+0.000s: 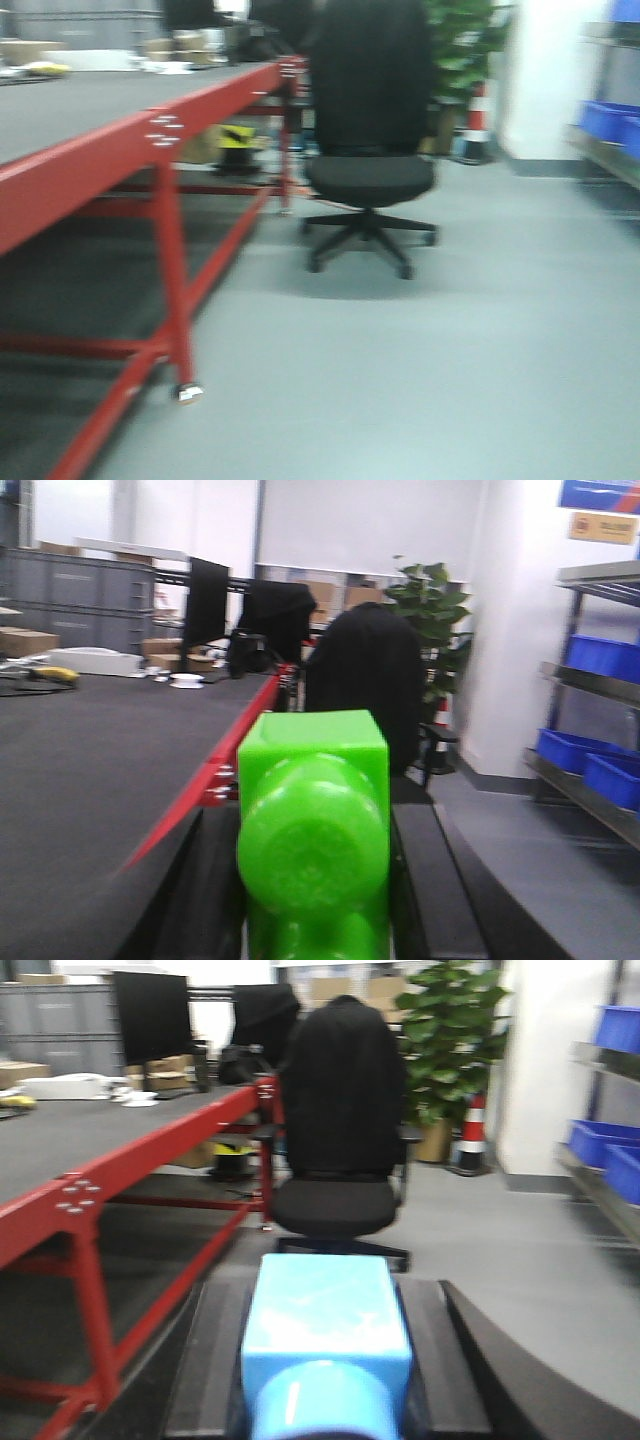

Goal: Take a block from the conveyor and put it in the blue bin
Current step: 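Drive the base to the shelf of blue bins holding both blocks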

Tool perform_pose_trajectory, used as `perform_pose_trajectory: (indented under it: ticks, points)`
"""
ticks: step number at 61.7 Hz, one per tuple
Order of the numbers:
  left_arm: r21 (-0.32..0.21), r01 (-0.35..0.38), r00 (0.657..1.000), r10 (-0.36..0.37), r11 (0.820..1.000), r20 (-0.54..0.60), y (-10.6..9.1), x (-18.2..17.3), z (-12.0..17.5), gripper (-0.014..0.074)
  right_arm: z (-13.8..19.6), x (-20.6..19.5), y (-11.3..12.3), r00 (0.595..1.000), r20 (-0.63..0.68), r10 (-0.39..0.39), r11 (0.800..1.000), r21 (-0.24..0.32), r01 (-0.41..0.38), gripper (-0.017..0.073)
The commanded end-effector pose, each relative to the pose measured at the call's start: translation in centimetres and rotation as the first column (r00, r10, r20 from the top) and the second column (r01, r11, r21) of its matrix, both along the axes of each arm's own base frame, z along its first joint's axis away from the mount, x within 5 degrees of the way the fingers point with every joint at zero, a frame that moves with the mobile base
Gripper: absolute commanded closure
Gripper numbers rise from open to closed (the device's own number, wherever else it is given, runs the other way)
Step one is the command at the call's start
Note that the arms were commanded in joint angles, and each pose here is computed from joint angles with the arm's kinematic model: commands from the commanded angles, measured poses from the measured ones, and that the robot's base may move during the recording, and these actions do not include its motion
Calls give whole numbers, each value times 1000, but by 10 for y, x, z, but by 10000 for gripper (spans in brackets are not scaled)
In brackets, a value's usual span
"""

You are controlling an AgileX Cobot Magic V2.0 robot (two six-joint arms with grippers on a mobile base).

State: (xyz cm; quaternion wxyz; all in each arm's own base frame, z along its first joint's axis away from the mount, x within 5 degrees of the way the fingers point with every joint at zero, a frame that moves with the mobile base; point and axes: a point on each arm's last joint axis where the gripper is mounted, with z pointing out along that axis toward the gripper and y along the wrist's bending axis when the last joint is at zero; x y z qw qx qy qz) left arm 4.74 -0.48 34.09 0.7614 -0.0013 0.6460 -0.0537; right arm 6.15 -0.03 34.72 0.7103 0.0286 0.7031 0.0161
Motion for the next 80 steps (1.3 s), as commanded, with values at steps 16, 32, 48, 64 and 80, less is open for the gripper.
perform_pose_trajectory:
  ticks: [16,32,48,64,80]
  points:
    - [-7,0,1000,1,1000,26,0,-2,2,704,2,-1,0,1000,26,-2,1000,-5,2,727]
    - [-7,0,1000,1,1000,26,0,-2,2,704,2,-1,0,1000,26,-2,1000,-5,2,727]
    - [-7,0,1000,1,1000,26,0,-2,2,704,2,-1,0,1000,26,-2,1000,-5,2,727]
    - [-7,0,1000,1,1000,26,0,-2,2,704,2,-1,0,1000,26,-2,1000,-5,2,727]
    - [-7,0,1000,1,1000,26,0,-2,2,704,2,-1,0,1000,26,-2,1000,-5,2,727]
